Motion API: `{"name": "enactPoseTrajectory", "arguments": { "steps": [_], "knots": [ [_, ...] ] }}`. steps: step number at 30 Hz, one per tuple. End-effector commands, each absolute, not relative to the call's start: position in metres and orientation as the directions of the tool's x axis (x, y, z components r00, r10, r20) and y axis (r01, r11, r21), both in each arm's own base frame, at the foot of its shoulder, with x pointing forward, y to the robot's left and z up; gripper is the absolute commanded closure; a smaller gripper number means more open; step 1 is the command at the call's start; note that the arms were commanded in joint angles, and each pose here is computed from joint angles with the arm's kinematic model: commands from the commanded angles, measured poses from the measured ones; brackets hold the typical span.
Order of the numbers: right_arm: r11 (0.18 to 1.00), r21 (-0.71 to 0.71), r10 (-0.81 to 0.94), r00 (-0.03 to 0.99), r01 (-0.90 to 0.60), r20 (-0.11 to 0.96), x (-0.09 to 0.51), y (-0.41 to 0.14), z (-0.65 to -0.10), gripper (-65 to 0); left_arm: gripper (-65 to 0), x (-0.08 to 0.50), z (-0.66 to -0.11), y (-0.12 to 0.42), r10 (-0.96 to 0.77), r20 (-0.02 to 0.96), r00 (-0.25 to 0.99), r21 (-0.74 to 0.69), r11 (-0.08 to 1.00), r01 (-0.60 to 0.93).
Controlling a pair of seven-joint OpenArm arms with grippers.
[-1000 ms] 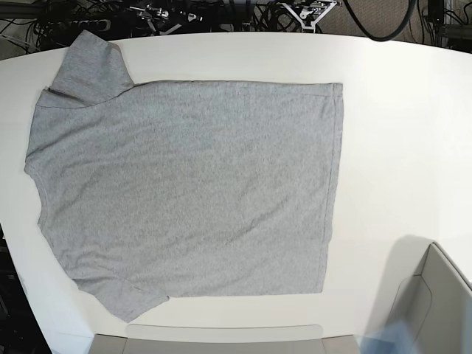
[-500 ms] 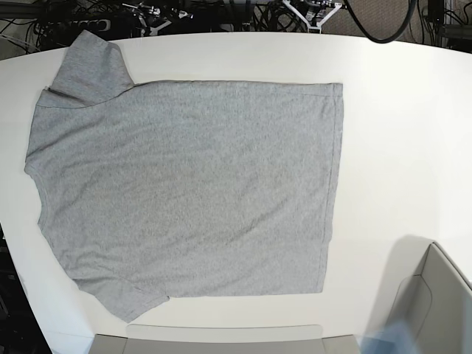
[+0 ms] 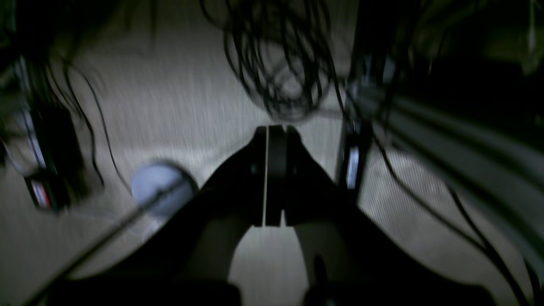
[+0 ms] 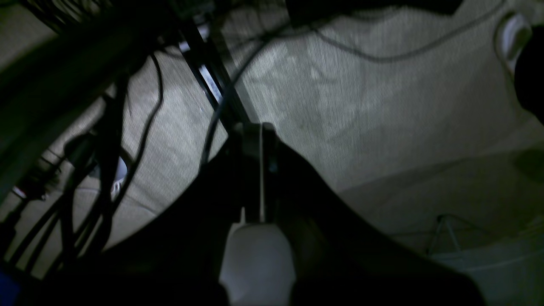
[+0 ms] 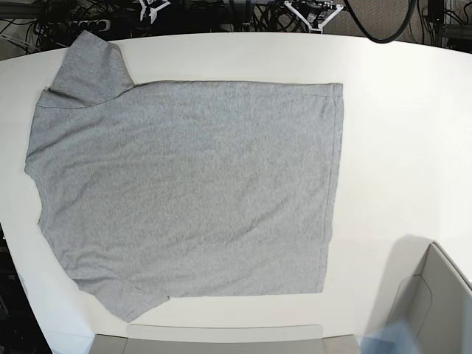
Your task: Fold the T-shirt properly
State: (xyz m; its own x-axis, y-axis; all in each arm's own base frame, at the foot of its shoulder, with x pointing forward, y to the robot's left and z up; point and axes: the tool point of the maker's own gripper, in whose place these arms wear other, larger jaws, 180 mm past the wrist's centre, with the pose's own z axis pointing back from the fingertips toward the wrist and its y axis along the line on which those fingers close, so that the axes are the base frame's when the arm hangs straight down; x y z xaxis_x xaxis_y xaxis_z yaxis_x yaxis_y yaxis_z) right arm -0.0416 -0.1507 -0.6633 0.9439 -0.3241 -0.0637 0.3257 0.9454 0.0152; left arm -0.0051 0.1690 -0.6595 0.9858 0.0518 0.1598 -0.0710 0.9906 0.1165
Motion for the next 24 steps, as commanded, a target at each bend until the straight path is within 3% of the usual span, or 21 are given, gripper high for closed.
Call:
{"name": "enactPoseTrajectory", "arguments": {
  "steps": [1, 8, 9, 11, 13, 16, 20, 24],
  "knots": [
    [0.948, 0.019, -0.318, 0.947, 0.319, -0.041, -0.032, -0.153, -0.664, -0.4, 0.0, -0.009, -0.659, 0.176, 0.048, 0.146, 0.988, 0.130, 0.989, -0.067],
    [0.948, 0.034, -0.315, 0.948, 0.317, -0.050, -0.033, -0.144, -0.664, -0.4, 0.0, -0.003, -0.654, 0.218, 0.054, 0.108, 0.993, 0.191, 0.979, -0.074],
    [0.948, 0.036, -0.314, 0.948, 0.316, -0.048, -0.032, -0.143, -0.664, -0.4, 0.0, 0.004, -0.653, 0.218, 0.046, 0.138, 0.989, 0.190, 0.979, -0.072],
    [0.948, 0.034, -0.315, 0.948, 0.317, -0.047, -0.033, -0.144, -0.664, -0.4, 0.0, 0.028, -0.646, 0.221, 0.014, 0.288, 0.958, 0.193, 0.979, -0.072],
    [0.947, 0.027, -0.317, 0.946, 0.319, -0.067, -0.044, -0.144, -0.663, -0.4, 0.0, 0.018, -0.641, 0.221, -0.008, 0.344, 0.939, 0.199, 0.978, -0.064],
    [0.948, 0.028, -0.315, 0.946, 0.318, -0.071, -0.051, -0.144, -0.663, -0.4, 0.0, -0.011, -0.638, 0.223, -0.010, 0.334, 0.943, 0.206, 0.977, -0.063],
    [0.950, 0.041, -0.307, 0.950, 0.309, -0.048, -0.056, -0.142, -0.661, -0.4, 0.0, -0.009, -0.629, 0.217, 0.024, 0.422, 0.906, 0.196, 0.974, -0.117],
    [0.955, 0.034, -0.293, 0.956, 0.294, -0.028, -0.051, -0.158, -0.658, -0.4, 0.0, -0.030, -0.624, 0.220, 0.031, 0.412, 0.911, 0.206, 0.970, -0.126]
  ]
}}
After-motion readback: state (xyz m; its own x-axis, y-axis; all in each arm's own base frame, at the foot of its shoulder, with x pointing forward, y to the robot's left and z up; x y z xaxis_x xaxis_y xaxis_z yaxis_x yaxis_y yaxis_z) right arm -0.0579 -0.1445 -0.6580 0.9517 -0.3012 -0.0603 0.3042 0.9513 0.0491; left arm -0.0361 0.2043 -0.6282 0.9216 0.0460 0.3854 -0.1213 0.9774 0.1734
